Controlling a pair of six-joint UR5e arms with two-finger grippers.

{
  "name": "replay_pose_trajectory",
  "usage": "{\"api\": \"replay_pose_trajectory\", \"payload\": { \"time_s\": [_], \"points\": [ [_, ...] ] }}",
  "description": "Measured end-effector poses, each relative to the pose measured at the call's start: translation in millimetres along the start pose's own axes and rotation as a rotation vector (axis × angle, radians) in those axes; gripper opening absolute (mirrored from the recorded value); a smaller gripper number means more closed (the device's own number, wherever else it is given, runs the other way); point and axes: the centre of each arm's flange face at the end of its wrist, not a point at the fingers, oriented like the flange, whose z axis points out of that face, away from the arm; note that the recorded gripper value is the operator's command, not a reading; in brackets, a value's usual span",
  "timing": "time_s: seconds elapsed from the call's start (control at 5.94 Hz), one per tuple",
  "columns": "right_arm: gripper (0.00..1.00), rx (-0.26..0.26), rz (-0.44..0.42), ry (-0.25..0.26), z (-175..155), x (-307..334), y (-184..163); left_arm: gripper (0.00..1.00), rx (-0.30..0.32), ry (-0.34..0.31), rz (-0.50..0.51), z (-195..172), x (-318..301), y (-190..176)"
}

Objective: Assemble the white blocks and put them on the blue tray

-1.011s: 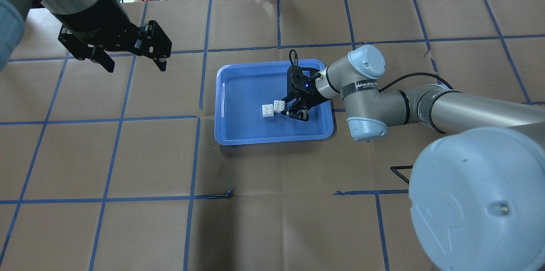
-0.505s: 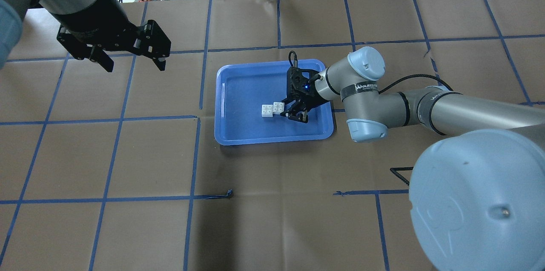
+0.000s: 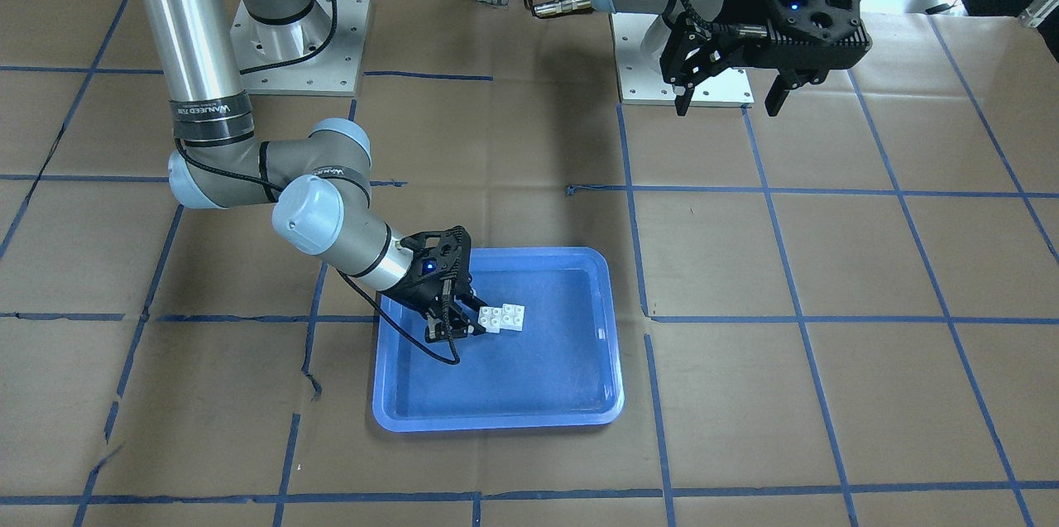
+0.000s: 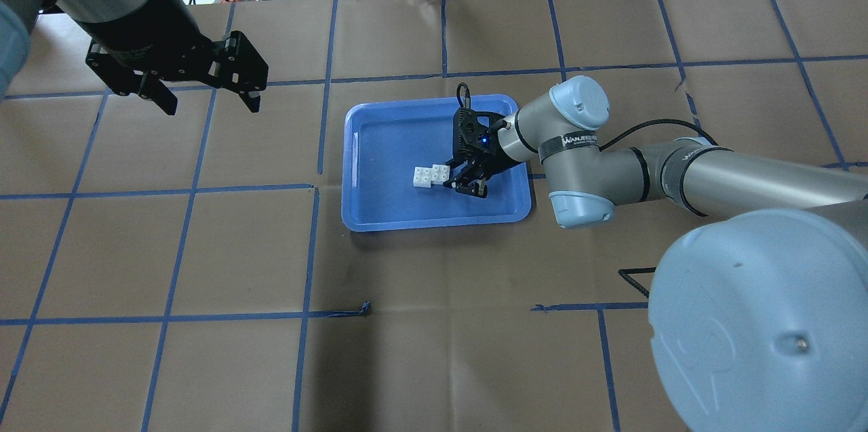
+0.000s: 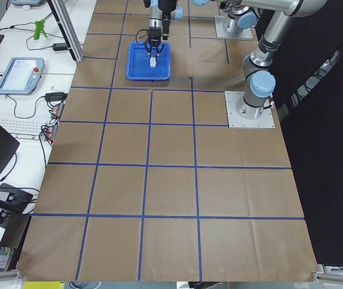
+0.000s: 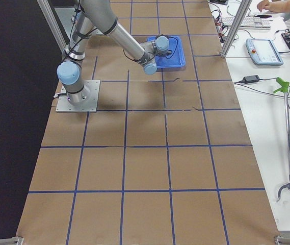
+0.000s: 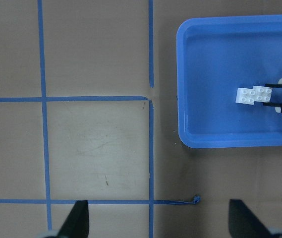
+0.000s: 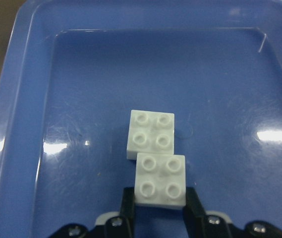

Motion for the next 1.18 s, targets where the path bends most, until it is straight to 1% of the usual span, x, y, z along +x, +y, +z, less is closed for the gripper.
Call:
{"api": "replay_pose_trajectory", "payload": {
  "time_s": [0.34,0.67,1.18],
  "points": [
    [0.29,0.002,0.009,-0.001,0.5,-0.3,-0.3,0.99,0.002,0.001,0.000,-1.2,-0.1,0.4],
    [0.29,0.001,0.046,-0.002,0.3,-0.5,-0.3,0.99,0.009,0.002,0.000,-5.3,-0.1,0.4],
    [0.29,0.000,0.053,-0.003,0.9,-1.2,-0.6,0.99,0.010,0.001,-0.001,-7.1,-0.2,0.9]
  ]
}}
